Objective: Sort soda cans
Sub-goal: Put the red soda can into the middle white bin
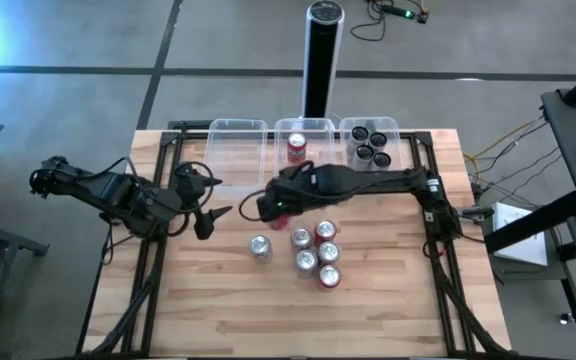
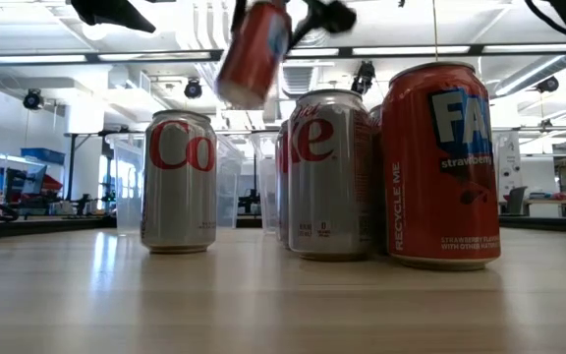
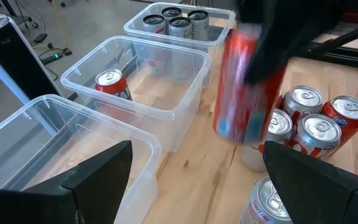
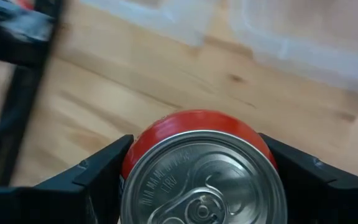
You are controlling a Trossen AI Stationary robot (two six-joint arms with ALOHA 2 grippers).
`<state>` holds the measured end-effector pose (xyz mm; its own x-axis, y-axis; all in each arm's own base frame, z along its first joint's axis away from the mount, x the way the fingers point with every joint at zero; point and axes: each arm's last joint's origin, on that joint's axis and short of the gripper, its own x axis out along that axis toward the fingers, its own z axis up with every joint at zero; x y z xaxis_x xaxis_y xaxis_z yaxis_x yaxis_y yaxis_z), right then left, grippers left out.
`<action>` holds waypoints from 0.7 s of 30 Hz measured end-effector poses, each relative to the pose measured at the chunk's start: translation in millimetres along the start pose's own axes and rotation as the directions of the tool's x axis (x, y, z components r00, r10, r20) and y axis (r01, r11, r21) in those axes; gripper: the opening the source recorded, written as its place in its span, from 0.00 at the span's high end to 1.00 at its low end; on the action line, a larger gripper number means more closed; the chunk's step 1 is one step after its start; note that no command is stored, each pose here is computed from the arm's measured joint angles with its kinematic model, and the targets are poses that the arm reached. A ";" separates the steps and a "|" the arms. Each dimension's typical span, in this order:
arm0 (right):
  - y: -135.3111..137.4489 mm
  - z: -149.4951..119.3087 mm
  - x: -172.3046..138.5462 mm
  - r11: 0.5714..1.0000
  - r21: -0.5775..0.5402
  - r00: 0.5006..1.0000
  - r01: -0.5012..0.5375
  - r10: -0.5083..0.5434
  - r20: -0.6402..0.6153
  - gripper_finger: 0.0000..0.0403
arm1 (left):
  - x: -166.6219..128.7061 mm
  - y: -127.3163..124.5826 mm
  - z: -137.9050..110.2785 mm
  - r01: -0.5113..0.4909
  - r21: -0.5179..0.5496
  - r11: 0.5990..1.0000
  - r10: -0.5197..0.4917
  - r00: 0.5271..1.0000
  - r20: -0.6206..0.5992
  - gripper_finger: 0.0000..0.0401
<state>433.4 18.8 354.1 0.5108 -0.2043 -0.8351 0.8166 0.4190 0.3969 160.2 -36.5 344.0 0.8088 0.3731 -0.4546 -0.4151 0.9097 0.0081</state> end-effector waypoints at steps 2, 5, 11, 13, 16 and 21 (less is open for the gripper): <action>2.5 6.9 -16.9 0.999 -0.046 0.998 -0.027 0.030 0.061 0.27 | 0.0 0.0 0.0 0.000 0.001 1.000 0.000 1.000 0.000 0.14; -8.4 22.0 -33.6 0.995 -0.094 0.991 -0.021 0.033 0.129 0.26 | 0.0 0.1 0.0 -0.002 0.001 1.000 0.002 1.000 0.000 0.14; -42.7 61.5 -30.4 0.962 -0.199 0.968 0.188 -0.147 0.203 0.26 | 0.0 0.2 0.1 -0.006 0.001 1.000 0.006 1.000 0.002 0.14; -53.1 72.5 -22.0 0.954 -0.193 0.961 0.229 -0.190 0.200 0.26 | -0.1 0.2 0.2 -0.005 0.000 1.000 0.005 1.000 0.003 0.14; -69.8 83.6 -1.9 0.945 -0.167 0.953 0.281 -0.255 0.161 0.26 | 0.0 0.2 0.1 -0.005 -0.017 1.000 0.005 1.000 0.003 0.14; -93.2 85.6 43.5 0.934 -0.093 0.936 0.344 -0.333 0.118 0.26 | 0.0 0.2 0.1 -0.005 -0.045 0.999 0.005 1.000 0.002 0.14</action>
<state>402.5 -104.9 313.4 0.2379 -0.4352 -0.8683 0.9138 0.4032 0.0483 160.2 -36.3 344.0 0.8077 0.3781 -0.4524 -0.4373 0.8988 -0.0296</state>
